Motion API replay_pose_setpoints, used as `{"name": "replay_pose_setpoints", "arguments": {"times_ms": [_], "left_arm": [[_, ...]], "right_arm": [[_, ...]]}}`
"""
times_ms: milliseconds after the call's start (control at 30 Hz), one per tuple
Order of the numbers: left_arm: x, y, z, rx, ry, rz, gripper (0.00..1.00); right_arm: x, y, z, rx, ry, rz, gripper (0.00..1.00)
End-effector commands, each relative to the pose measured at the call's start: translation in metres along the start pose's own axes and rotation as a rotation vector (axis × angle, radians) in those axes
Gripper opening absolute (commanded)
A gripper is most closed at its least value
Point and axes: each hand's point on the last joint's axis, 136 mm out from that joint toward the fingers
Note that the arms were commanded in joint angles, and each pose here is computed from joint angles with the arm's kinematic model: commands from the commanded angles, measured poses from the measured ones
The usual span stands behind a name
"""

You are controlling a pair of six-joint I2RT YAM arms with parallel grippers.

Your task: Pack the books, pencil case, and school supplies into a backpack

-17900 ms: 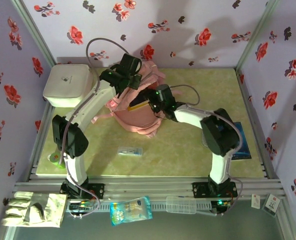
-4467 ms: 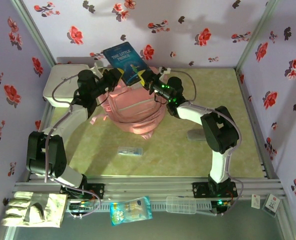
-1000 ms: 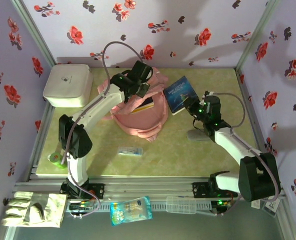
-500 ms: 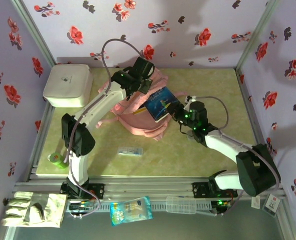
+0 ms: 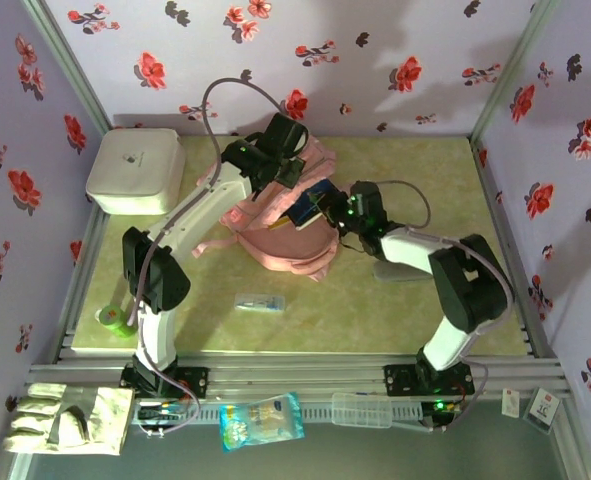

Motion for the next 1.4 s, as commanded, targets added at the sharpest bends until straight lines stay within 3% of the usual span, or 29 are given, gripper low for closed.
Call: {"name": "replay_pose_setpoints", "arguments": {"times_ms": [0, 367, 633, 767, 1033, 1233, 1300, 1367], "left_arm": [[0.004, -0.029, -0.045, -0.159, -0.087, 0.039, 0.0], [0.006, -0.029, -0.043, -0.159, -0.136, 0.088, 0.0], [0.008, -0.026, -0.041, -0.148, -0.149, 0.108, 0.0], [0.01, -0.023, -0.039, -0.143, -0.169, 0.125, 0.0], [0.003, -0.006, -0.026, -0.091, -0.202, 0.217, 0.0], [-0.026, 0.013, -0.015, -0.03, -0.201, 0.362, 0.01], [-0.035, 0.018, -0.013, -0.011, -0.205, 0.404, 0.07], [-0.033, 0.023, -0.01, -0.003, -0.23, 0.4, 0.27]], "right_arm": [[-0.005, 0.018, 0.0, -0.004, 0.065, 0.05, 0.13], [-0.001, 0.054, 0.01, 0.006, 0.11, 0.026, 0.18], [0.018, 0.061, 0.015, 0.056, 0.082, -0.042, 0.36], [0.011, 0.056, 0.015, 0.088, 0.074, -0.026, 0.38], [0.003, 0.012, -0.005, 0.036, 0.056, -0.034, 0.6], [-0.034, -0.045, -0.042, -0.156, 0.06, 0.123, 0.67], [-0.045, -0.066, -0.057, -0.237, 0.06, 0.175, 0.69], [-0.051, -0.086, -0.069, -0.308, 0.051, 0.216, 0.71]]}}
Point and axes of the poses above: each hand's point on the last joint's axis, 136 mm out from that joint toward the fingers, its own y axis out along the fingers, its own x axis along the line the jaws close on, z = x × y, and after that the axes turned 5 degrees about y, right-handed
